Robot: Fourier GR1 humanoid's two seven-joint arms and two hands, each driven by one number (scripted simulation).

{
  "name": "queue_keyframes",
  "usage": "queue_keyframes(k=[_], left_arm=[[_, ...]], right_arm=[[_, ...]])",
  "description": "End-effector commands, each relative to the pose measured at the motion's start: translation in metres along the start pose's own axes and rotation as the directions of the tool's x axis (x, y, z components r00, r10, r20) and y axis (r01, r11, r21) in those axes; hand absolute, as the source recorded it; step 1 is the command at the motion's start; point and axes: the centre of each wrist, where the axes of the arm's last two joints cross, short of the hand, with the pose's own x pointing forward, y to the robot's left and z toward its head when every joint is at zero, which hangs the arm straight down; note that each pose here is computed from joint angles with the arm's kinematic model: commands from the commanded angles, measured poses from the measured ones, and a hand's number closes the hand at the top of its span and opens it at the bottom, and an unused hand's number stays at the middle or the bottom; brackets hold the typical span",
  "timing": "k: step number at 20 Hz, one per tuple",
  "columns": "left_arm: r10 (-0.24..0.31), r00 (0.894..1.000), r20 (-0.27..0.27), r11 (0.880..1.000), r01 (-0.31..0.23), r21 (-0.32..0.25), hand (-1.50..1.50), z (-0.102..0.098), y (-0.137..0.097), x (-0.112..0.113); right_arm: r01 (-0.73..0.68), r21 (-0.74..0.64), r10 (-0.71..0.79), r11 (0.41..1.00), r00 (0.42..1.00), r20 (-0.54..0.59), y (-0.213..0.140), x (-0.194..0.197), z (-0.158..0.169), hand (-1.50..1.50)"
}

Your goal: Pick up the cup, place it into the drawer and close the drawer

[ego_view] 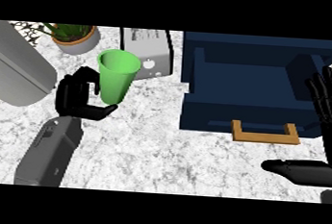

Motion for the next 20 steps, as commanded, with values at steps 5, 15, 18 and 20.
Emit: queue_keyframes(k=[5, 15, 18, 20], left_arm=[[-0.020, 0.997, 0.071, 0.992, 0.029, -0.126, 1.50, -0.081, -0.084, 0.040], [-0.111, 0.993, 0.034, 0.969, 0.116, -0.218, 1.50, -0.145, -0.184, 0.081], [-0.128, 0.991, 0.028, 0.973, 0.131, -0.191, 1.50, -0.166, -0.202, 0.079], [-0.159, 0.987, 0.002, 0.967, 0.157, -0.202, 1.50, -0.164, -0.220, 0.083]], right_arm=[[0.002, -0.010, -0.002, 1.000, 1.000, -0.008, 0.001, -0.012, 0.011, -1.50], [-0.005, -0.001, 0.005, 1.000, 1.000, 0.000, -0.003, -0.004, 0.021, -1.50], [-0.002, 0.024, 0.002, 1.000, 1.000, 0.000, 0.001, -0.003, 0.010, -1.50], [-0.004, 0.015, 0.004, 1.000, 1.000, -0.003, 0.010, -0.002, 0.018, -1.50]])
